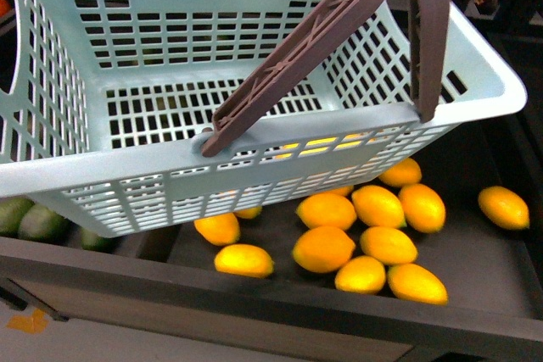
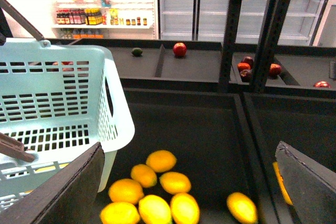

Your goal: Pick mango and avocado into basket

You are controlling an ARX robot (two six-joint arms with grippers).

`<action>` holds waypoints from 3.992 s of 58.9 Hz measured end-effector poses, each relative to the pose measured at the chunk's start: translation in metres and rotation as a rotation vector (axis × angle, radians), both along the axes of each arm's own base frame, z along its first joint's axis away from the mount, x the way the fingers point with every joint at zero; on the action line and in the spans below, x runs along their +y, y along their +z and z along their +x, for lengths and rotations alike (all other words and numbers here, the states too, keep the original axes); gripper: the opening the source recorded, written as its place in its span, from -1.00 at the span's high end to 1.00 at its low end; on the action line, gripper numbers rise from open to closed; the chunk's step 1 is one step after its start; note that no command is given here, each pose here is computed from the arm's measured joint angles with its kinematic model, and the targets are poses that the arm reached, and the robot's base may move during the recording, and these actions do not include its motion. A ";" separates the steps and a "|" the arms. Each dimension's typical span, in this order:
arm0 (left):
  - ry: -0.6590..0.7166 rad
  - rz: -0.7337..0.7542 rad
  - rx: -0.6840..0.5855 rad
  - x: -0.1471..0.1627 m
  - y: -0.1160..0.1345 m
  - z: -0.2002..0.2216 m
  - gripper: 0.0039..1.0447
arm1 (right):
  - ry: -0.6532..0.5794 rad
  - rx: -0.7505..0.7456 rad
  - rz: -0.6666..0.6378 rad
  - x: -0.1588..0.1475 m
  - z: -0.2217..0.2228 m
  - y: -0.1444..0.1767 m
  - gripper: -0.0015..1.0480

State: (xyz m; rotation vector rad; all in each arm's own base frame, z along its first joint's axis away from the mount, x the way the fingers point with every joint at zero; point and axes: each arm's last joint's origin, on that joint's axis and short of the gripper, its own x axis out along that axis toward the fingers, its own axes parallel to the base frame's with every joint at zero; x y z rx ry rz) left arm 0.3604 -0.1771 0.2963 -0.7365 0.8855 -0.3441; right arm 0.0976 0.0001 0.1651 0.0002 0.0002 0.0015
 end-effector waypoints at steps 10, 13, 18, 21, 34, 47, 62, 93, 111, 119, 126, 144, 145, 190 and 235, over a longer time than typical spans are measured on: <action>-0.014 -0.007 0.002 -0.001 0.000 -0.001 0.91 | 0.000 0.000 0.000 0.000 0.000 0.000 -0.85; -0.016 -0.011 0.005 -0.001 0.000 -0.001 0.91 | 0.001 0.001 0.000 0.000 0.000 0.000 -0.85; -0.012 -0.008 0.004 -0.002 0.000 -0.001 0.91 | 0.000 0.000 0.000 0.000 0.000 0.000 -0.85; -0.014 -0.008 0.003 -0.002 0.000 -0.001 0.91 | 0.000 0.001 0.000 0.000 0.000 0.000 -0.85; -0.009 -0.004 0.002 -0.001 0.000 -0.001 0.91 | 0.001 0.000 0.000 0.000 0.000 0.000 -0.85; -0.008 -0.003 0.002 -0.001 0.000 0.000 0.91 | 0.000 0.001 0.000 0.000 0.000 0.000 -0.85; -0.013 -0.006 0.004 -0.002 0.000 -0.001 0.91 | 0.000 0.000 0.000 0.000 0.000 0.000 -0.85; 0.014 0.013 -0.008 0.005 0.000 0.003 0.91 | -0.177 0.327 0.083 -0.003 0.004 0.002 -0.85; -0.033 -0.016 0.009 -0.004 0.000 -0.002 0.91 | -0.254 0.624 0.333 -0.037 0.095 -0.029 -0.85; -0.012 -0.002 0.002 -0.003 0.000 -0.001 0.91 | -0.284 0.766 0.478 -0.043 0.159 -0.069 -0.85; 0.001 0.002 0.000 0.000 0.000 0.000 0.91 | -0.319 0.838 0.523 -0.037 0.192 -0.098 -0.85; -0.013 -0.006 0.004 -0.001 0.000 -0.001 0.91 | -0.458 0.962 0.647 -0.008 0.269 -0.159 -0.85; -0.014 -0.006 0.003 -0.002 0.000 -0.001 0.91 | -0.473 0.965 0.656 -0.007 0.273 -0.162 -0.85; -0.001 0.006 -0.003 -0.001 0.000 0.000 0.91 | -0.566 1.003 0.770 0.030 0.358 -0.222 -0.85; -0.008 0.006 -0.005 -0.001 0.000 0.000 0.91 | -0.605 1.065 0.750 0.029 0.362 -0.263 -0.32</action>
